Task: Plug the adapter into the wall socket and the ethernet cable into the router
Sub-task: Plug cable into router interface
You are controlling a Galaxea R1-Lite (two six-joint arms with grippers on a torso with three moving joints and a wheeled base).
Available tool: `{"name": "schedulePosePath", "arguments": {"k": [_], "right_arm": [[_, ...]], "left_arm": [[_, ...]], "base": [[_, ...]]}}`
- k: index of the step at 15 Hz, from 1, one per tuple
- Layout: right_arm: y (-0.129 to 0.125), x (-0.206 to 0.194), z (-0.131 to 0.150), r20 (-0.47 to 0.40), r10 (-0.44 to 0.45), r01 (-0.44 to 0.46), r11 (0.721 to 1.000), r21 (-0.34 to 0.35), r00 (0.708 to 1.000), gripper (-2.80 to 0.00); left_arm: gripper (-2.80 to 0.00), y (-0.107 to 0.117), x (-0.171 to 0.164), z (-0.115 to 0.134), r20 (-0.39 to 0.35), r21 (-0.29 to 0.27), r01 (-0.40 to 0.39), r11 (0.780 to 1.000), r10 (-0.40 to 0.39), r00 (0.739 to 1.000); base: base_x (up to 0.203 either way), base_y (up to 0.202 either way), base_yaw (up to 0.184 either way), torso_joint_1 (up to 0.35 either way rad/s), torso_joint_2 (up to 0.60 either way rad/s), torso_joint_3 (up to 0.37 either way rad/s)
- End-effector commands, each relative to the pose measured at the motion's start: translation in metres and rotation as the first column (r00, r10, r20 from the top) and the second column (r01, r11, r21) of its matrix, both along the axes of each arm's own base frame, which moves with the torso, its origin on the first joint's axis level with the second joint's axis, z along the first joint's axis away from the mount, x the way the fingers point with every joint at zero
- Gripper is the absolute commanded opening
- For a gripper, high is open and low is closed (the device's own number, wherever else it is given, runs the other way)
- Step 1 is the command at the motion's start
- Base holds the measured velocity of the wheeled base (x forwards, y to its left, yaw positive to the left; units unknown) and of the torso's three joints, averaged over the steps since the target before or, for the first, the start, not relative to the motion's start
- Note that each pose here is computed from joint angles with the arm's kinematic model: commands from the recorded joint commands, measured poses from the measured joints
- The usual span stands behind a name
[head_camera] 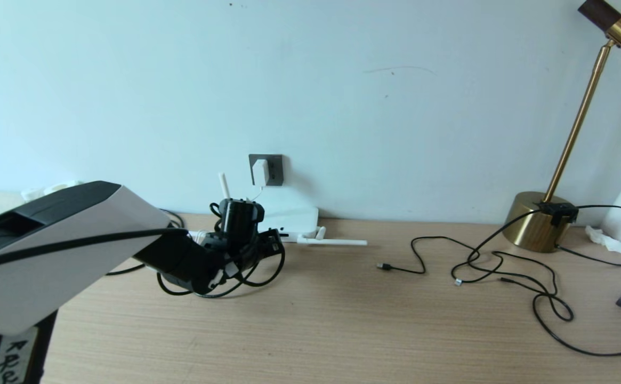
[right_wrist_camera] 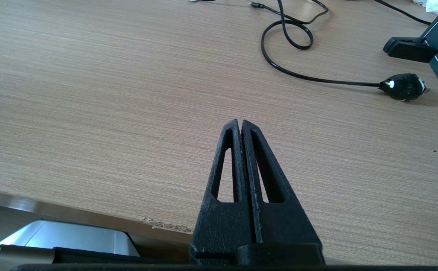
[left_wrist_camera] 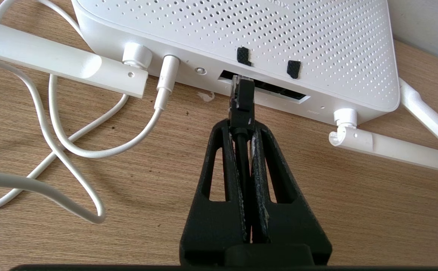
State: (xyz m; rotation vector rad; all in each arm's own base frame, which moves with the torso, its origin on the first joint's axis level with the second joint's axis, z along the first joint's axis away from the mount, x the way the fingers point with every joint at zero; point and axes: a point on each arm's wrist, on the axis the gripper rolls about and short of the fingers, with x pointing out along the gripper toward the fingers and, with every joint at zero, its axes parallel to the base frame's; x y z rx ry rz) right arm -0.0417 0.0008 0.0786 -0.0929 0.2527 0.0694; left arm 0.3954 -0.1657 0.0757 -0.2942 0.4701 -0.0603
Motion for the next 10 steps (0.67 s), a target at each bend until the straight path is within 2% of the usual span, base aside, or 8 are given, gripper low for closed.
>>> {"name": "schedulePosePath", "arguments": {"k": [1, 10], "right_arm": [[0.0000, -0.0001, -0.0002, -0.002, 0.001, -0.001, 1.000, -0.001, 1.000, -2.80], [0.0000, -0.0001, -0.0002, -0.002, 0.001, -0.001, 1.000, -0.001, 1.000, -2.80]], "left_arm": [[-2.80, 0.0010, 0.0010, -0.0003, 0.003, -0.002, -0.006, 1.000, 0.006, 1.000], [-2.80, 0.0032, 0.0009, -0.0007, -0.003, 0.006, -0.009, 1.000, 0.009, 1.000]], "base": [[0.000, 0.000, 0.000, 0.000, 0.00, 0.000], [0.000, 0.000, 0.000, 0.000, 0.00, 0.000]]}}
